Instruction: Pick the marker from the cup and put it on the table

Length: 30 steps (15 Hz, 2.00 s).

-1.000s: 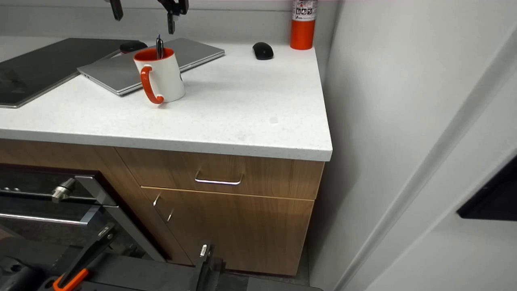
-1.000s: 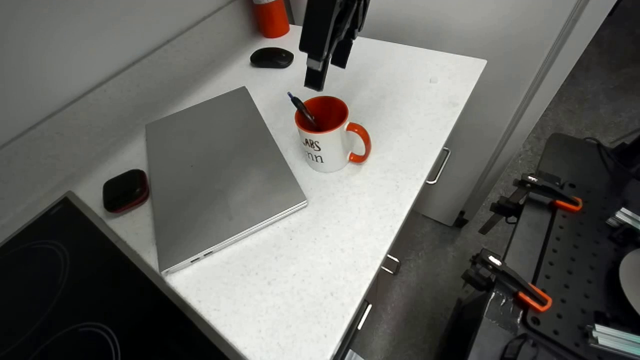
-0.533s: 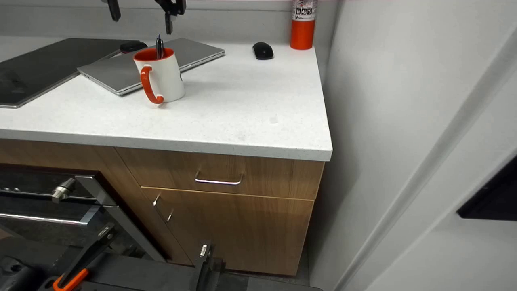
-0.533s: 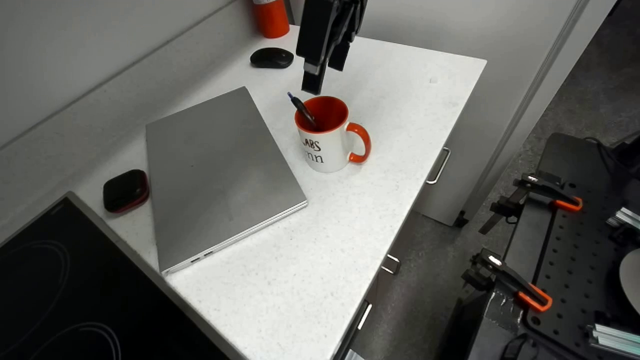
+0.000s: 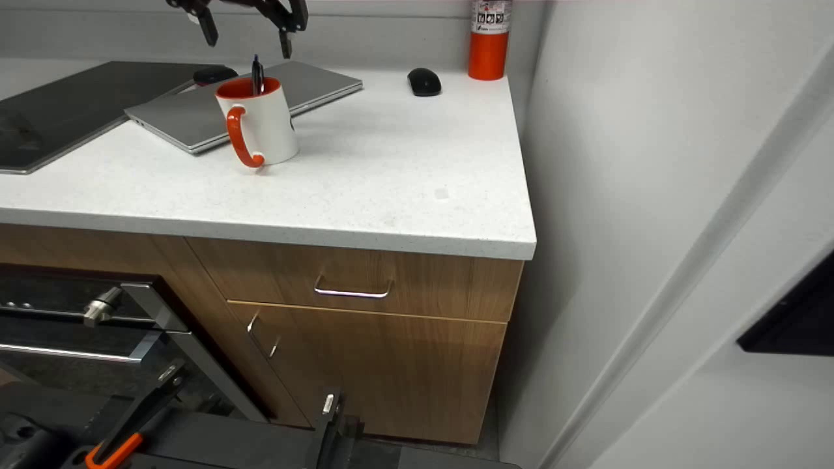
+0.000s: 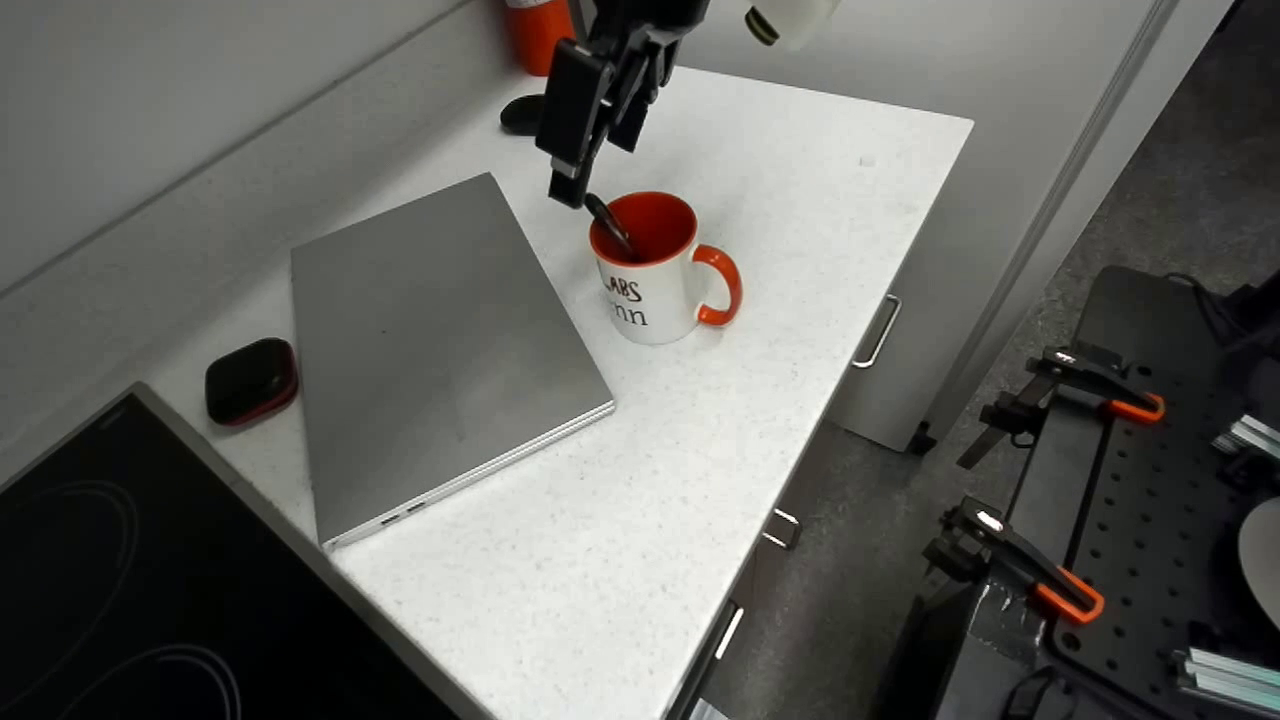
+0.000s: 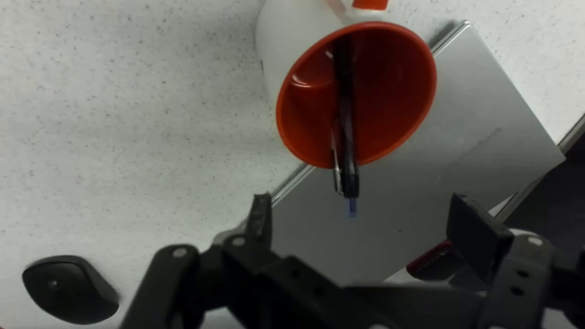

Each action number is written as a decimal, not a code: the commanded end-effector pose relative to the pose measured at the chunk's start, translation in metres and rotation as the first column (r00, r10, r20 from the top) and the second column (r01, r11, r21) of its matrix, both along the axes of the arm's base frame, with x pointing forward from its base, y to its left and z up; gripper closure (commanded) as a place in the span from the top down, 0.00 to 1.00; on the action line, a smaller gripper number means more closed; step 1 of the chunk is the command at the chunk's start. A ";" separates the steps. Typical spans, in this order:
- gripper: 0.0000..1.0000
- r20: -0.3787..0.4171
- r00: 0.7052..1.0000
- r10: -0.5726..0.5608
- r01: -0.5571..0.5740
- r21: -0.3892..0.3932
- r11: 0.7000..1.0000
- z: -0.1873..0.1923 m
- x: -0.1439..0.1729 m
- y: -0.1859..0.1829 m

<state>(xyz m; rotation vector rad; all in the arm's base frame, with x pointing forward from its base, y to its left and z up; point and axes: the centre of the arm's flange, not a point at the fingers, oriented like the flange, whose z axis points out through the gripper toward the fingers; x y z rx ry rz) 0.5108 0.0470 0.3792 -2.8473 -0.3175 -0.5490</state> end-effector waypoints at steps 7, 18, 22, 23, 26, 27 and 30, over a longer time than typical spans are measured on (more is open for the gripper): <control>0.68 0.063 0.998 0.010 -0.009 -0.028 1.000 -0.034 0.007 0.015; 0.04 0.080 0.997 0.016 -0.017 0.004 1.000 -0.024 -0.002 0.011; 0.04 0.098 0.995 0.032 -0.031 -0.010 0.999 0.010 -0.013 0.012; 0.04 0.119 0.992 0.038 -0.036 -0.014 0.999 0.024 -0.019 0.012; 0.04 0.195 0.979 0.057 -0.049 -0.044 0.998 0.070 -0.038 0.014; 0.04 0.216 0.974 0.060 -0.044 -0.076 0.996 0.083 -0.045 0.014; 0.04 0.185 0.982 0.050 -0.009 -0.214 0.977 0.107 -0.056 0.003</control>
